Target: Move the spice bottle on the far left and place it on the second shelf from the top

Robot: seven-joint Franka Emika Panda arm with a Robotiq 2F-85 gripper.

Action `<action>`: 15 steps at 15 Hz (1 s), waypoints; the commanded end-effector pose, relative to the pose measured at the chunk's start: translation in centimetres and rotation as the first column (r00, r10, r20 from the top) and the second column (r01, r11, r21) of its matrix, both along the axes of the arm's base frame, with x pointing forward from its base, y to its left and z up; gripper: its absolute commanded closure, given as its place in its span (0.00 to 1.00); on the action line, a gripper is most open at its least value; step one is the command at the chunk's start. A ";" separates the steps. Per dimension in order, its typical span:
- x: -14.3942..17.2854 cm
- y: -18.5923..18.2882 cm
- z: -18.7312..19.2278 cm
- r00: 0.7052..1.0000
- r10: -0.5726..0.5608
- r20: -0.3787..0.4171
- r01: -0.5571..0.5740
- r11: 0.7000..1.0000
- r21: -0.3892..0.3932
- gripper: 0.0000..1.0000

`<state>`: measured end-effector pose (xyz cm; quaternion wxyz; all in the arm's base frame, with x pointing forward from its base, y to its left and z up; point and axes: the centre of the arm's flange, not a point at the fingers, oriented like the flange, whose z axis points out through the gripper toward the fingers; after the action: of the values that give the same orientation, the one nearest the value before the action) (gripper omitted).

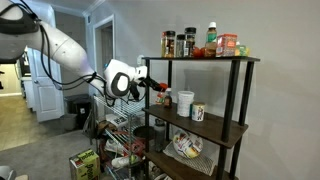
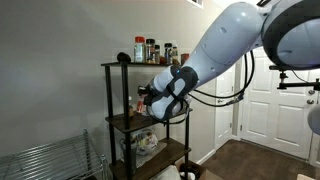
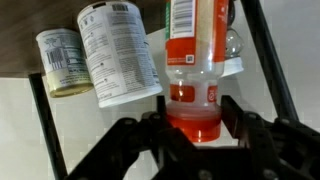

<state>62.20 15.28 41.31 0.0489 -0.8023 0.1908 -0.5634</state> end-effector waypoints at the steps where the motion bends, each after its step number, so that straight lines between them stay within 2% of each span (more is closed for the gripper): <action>1: 1.7 -1.5 -3.0 0.998 -0.029 0.060 0.028 0.999 0.018 0.69; 9: 3.6 0.0 -3.5 0.990 -0.022 0.139 0.026 0.999 -0.025 0.69; 15: 4.2 -0.7 -5.1 0.988 -0.046 0.149 0.053 0.998 -0.044 0.69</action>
<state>67.63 17.48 38.05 0.0259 -0.7681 0.1858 -0.6122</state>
